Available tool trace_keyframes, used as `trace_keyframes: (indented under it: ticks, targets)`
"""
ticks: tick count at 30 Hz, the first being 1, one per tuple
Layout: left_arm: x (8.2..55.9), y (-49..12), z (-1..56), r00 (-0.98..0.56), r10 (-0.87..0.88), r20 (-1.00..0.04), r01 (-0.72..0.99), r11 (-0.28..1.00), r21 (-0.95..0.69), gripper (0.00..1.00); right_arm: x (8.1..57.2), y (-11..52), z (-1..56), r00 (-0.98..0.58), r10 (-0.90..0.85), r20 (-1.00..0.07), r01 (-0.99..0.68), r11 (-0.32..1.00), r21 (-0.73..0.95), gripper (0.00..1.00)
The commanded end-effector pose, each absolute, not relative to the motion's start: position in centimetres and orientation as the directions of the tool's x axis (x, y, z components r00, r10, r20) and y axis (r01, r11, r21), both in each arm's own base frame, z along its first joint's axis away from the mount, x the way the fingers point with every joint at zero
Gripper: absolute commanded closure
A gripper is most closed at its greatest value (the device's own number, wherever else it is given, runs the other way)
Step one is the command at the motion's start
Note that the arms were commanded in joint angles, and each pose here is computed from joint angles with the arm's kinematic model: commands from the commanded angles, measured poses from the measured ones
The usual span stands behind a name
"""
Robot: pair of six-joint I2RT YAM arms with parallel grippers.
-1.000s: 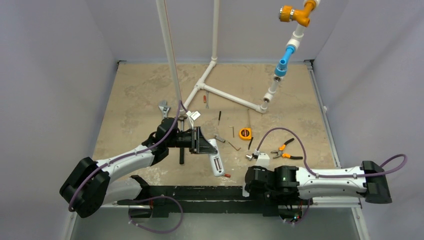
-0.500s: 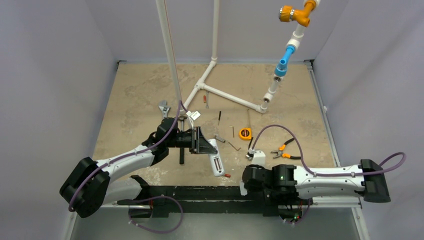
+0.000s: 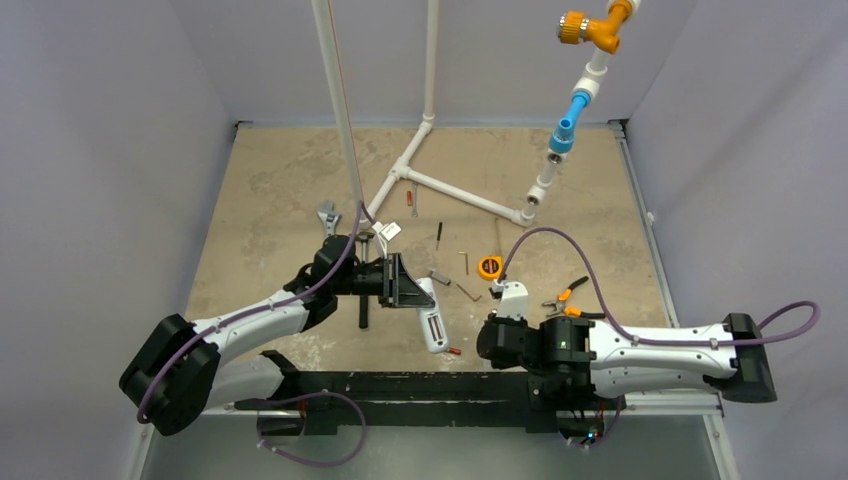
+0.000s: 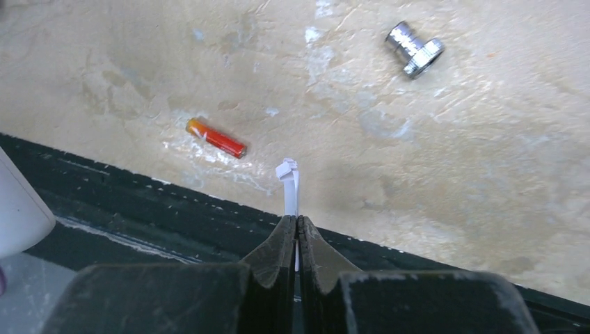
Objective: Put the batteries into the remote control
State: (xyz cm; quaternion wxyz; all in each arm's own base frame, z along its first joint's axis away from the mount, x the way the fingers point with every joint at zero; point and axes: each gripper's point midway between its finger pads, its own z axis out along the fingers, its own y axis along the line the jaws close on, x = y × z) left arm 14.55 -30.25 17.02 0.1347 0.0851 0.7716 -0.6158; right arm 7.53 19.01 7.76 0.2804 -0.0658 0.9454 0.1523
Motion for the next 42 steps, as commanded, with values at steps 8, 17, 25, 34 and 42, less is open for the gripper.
trace_keyframes:
  ticks: [8, 17, 25, 34, 42]
  targets:
    - [14.9, -29.3, 17.0, -0.913, -0.041, -0.406, 0.376, 0.305, -0.875, 1.00, 11.6, 15.1, 9.8, -0.809, -0.211, -0.549, -0.136, 0.975, -0.175, 1.00]
    - [14.7, -27.2, 15.4, -0.905, -0.076, -0.419, 0.358, 0.396, -0.846, 1.00, 12.5, 16.3, 7.8, -0.833, -0.225, -0.506, -0.145, 0.971, -0.192, 0.95]
    - [14.7, -27.7, 15.4, -0.912, -0.058, -0.406, 0.356, 0.377, -0.855, 1.00, 12.5, 15.1, 5.5, -0.877, -0.056, -0.476, -0.090, 0.995, 0.049, 0.56]
    - [14.8, -27.9, 15.5, -0.915, -0.055, -0.399, 0.353, 0.370, -0.860, 1.00, 12.1, 14.9, 3.6, -0.900, -0.021, -0.435, -0.086, 0.988, 0.131, 0.56]
    - [14.8, -28.0, 15.5, -0.915, -0.054, -0.399, 0.354, 0.366, -0.861, 1.00, 12.1, 14.6, 3.2, -0.909, -0.026, -0.415, -0.073, 0.992, 0.098, 0.58]
